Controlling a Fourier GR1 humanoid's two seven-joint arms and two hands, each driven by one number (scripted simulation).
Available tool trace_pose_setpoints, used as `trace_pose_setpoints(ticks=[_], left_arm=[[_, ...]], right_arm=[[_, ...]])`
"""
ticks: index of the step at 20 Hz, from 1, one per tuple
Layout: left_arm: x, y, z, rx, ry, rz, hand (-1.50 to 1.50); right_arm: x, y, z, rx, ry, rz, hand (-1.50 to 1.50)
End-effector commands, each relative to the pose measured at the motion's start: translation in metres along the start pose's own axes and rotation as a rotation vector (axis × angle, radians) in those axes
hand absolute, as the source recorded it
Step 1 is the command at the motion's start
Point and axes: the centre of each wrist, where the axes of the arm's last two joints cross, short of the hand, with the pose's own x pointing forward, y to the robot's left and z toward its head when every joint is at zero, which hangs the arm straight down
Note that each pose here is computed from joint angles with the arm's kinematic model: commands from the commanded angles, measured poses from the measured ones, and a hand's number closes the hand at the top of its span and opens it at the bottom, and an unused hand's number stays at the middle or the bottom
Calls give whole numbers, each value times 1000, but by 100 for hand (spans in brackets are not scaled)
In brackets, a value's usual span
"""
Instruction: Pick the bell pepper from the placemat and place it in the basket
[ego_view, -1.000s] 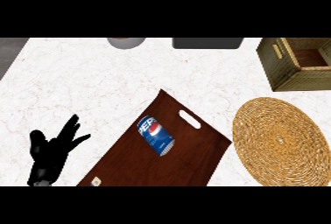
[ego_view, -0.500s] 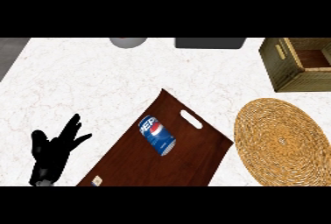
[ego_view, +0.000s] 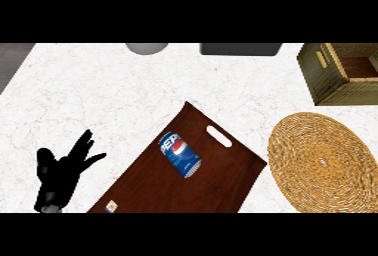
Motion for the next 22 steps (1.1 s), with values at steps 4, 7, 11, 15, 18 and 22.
trace_pose_setpoints(ticks=[4, 7, 11, 15, 18, 22], left_arm=[[-28, -2, 8, -16, 141, -23, 0], [-25, 2, 6, -4, 126, -21, 0], [-34, 1, 7, -10, 134, -18, 0], [-26, 1, 8, -11, 126, -19, 0], [-25, -16, -5, -12, 128, -16, 0], [-24, 5, 2, -24, 124, -19, 0]], right_arm=[[-33, 0, -9, 0, 11, -32, 150], [-56, -15, -4, -105, 94, 182, 150], [-70, -11, -5, -69, 81, 273, 150], [-70, -45, -3, -82, 34, 309, -150], [-80, -48, -2, -96, 3, 298, -150], [-81, -57, -1, -140, -12, 207, -150]])
